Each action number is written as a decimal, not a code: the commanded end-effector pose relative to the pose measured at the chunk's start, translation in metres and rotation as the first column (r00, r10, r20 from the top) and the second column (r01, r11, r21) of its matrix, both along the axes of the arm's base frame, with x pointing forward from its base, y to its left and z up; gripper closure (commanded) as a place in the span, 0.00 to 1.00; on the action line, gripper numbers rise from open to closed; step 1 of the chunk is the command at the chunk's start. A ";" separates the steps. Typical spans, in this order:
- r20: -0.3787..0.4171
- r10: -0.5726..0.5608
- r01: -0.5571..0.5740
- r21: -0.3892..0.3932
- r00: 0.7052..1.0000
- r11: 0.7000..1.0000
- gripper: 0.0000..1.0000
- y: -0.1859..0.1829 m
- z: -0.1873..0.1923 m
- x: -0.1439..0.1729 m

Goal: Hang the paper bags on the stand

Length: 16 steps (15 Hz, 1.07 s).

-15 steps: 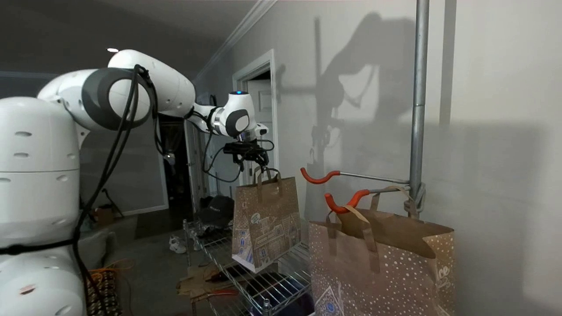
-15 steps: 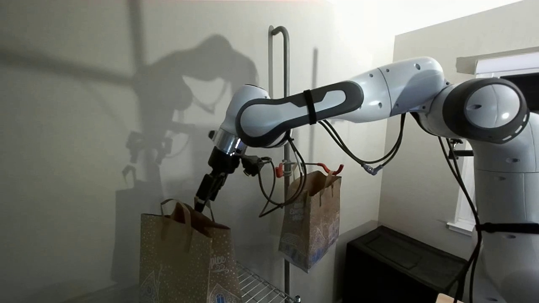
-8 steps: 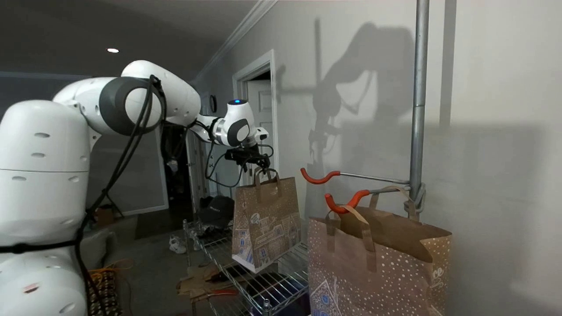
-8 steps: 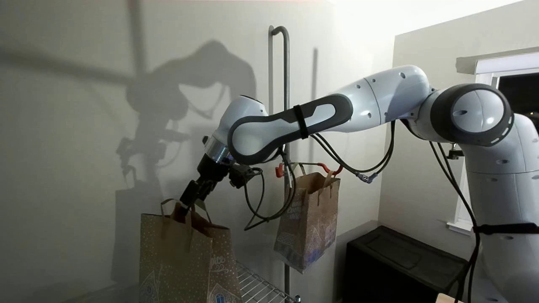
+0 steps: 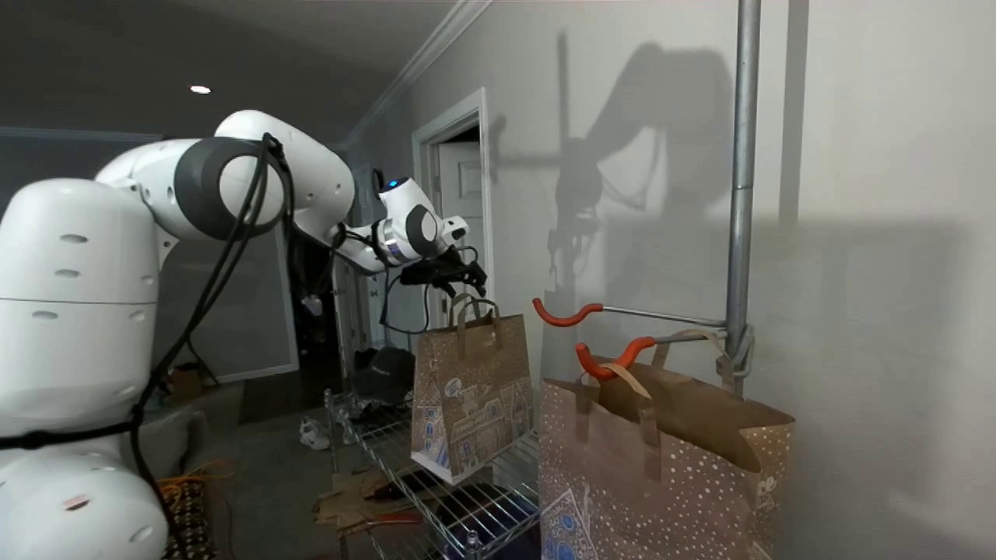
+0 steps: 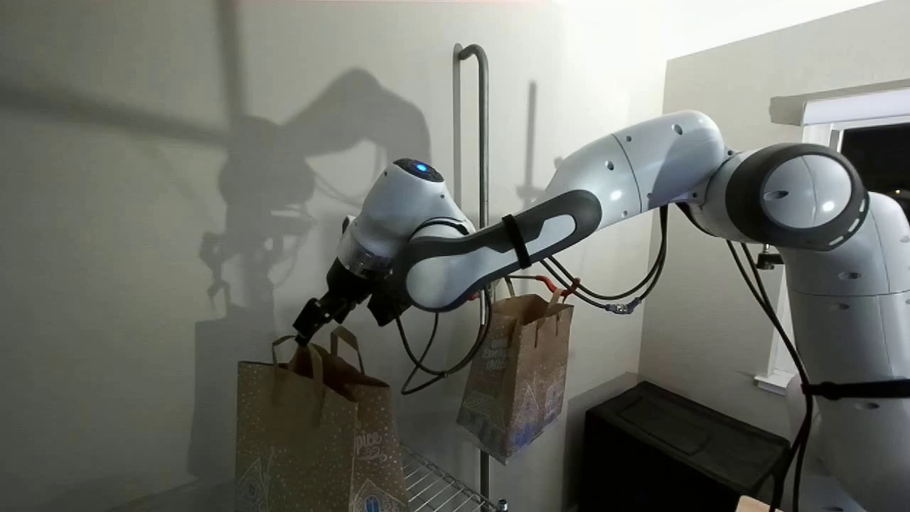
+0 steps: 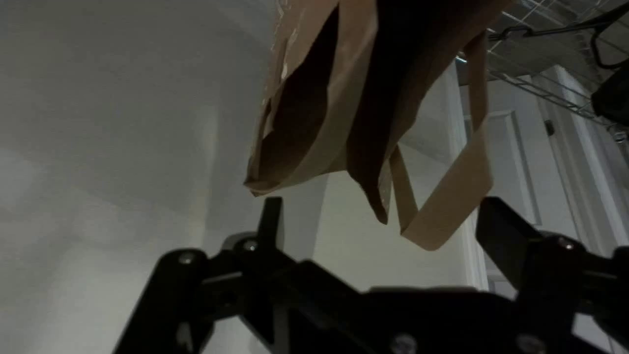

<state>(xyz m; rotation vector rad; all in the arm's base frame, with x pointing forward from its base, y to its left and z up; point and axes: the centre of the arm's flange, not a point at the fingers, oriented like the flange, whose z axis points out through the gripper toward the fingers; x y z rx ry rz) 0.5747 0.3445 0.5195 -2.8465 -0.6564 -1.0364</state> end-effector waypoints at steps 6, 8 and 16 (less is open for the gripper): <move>0.006 -0.135 0.135 -0.068 0.991 0.988 0.00 0.024 -0.025 -0.014; -0.016 -0.151 0.149 -0.066 0.988 0.987 0.00 0.030 -0.030 -0.016; -0.046 -0.222 0.218 -0.080 0.974 0.973 0.58 0.041 -0.044 -0.024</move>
